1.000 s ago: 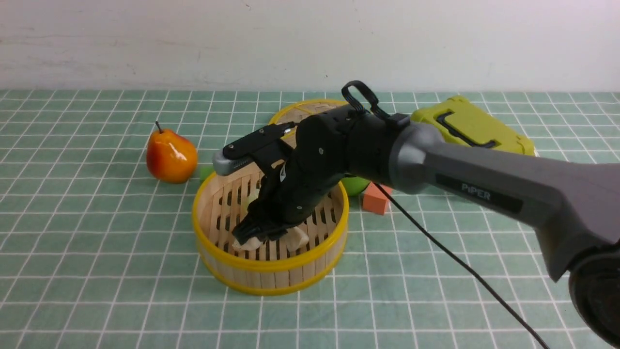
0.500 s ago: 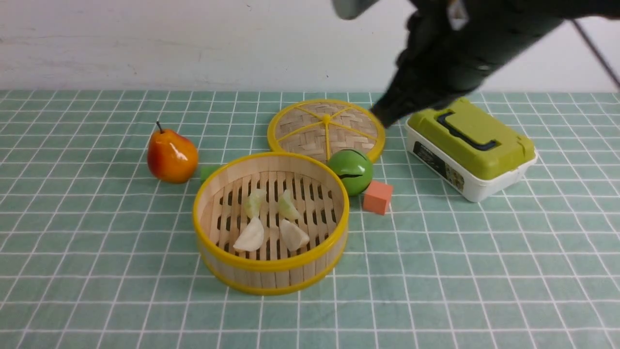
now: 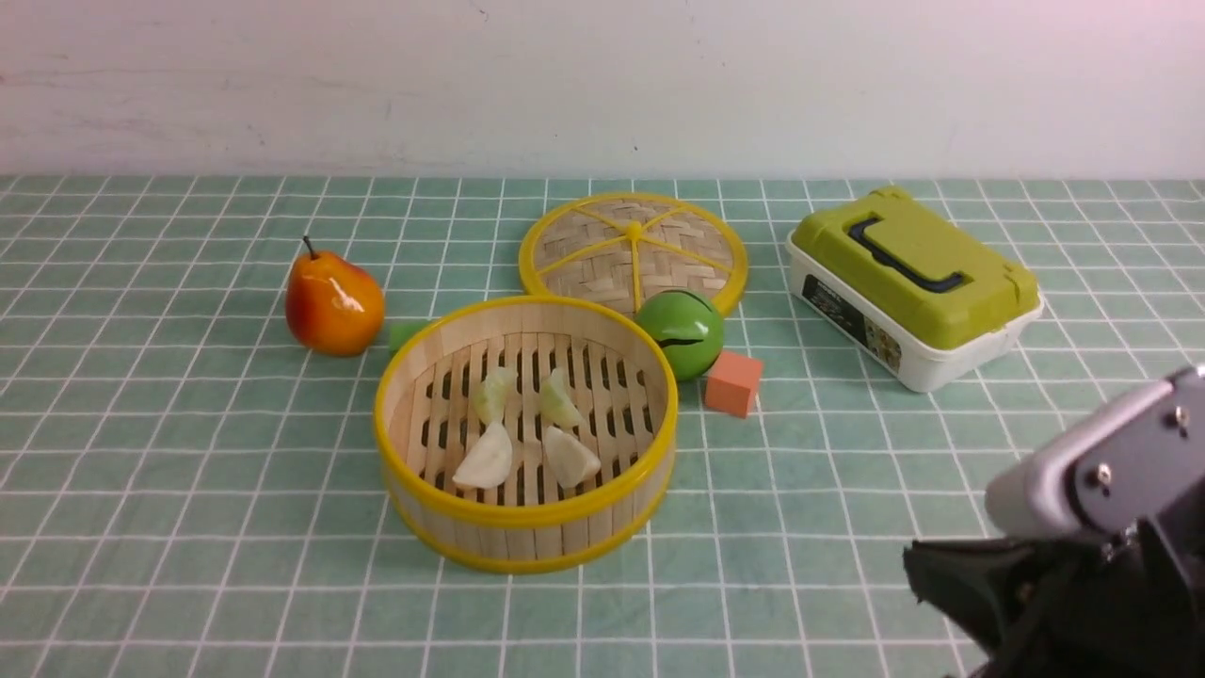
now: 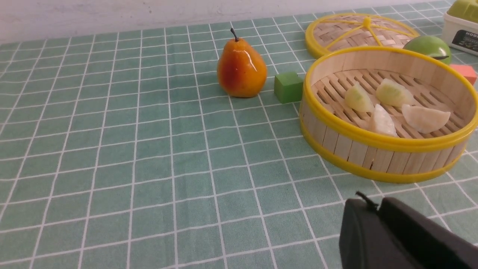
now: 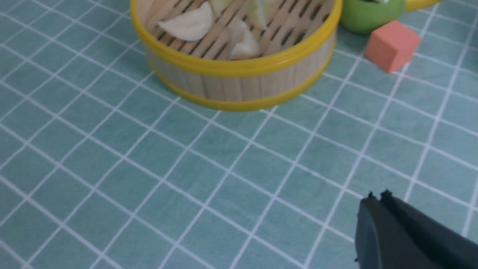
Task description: Put the dumplings into the steamer on the table with the blue tablecloth.
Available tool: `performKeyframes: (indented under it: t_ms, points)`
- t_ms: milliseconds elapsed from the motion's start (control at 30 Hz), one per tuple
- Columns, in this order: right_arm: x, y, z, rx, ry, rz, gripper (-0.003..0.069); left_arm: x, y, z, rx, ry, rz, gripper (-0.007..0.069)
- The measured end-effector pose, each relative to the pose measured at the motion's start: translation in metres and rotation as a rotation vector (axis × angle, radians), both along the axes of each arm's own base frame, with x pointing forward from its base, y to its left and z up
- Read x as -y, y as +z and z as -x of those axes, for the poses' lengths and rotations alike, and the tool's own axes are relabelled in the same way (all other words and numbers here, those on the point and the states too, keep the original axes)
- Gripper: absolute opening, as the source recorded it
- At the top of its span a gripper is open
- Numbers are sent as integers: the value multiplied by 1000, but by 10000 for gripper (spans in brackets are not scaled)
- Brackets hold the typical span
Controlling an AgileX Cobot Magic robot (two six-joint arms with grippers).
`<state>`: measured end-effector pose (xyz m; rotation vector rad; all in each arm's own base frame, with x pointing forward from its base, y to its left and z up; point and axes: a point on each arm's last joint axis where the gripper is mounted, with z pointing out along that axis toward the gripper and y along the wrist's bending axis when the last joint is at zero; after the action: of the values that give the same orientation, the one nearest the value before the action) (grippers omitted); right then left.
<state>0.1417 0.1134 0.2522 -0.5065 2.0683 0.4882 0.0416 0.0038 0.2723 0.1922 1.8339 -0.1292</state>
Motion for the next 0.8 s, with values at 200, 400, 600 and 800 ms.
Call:
performKeyframes:
  t_ms: [200, 400, 600, 800]
  points:
    - [-1, -11, 5, 25, 14, -146, -13, 0, 0, 0, 0, 0, 0, 63]
    - [21, 0, 6, 73, -89, -176, -12, 0, 0, 0, 1, 0, 0, 70]
    - [59, 12, 31, 254, -194, -167, -12, 0, 0, 0, -2, 1, -1, 72]
    - [97, -7, 72, 434, -404, -227, -6, 0, 0, 0, -3, 1, -1, 78]
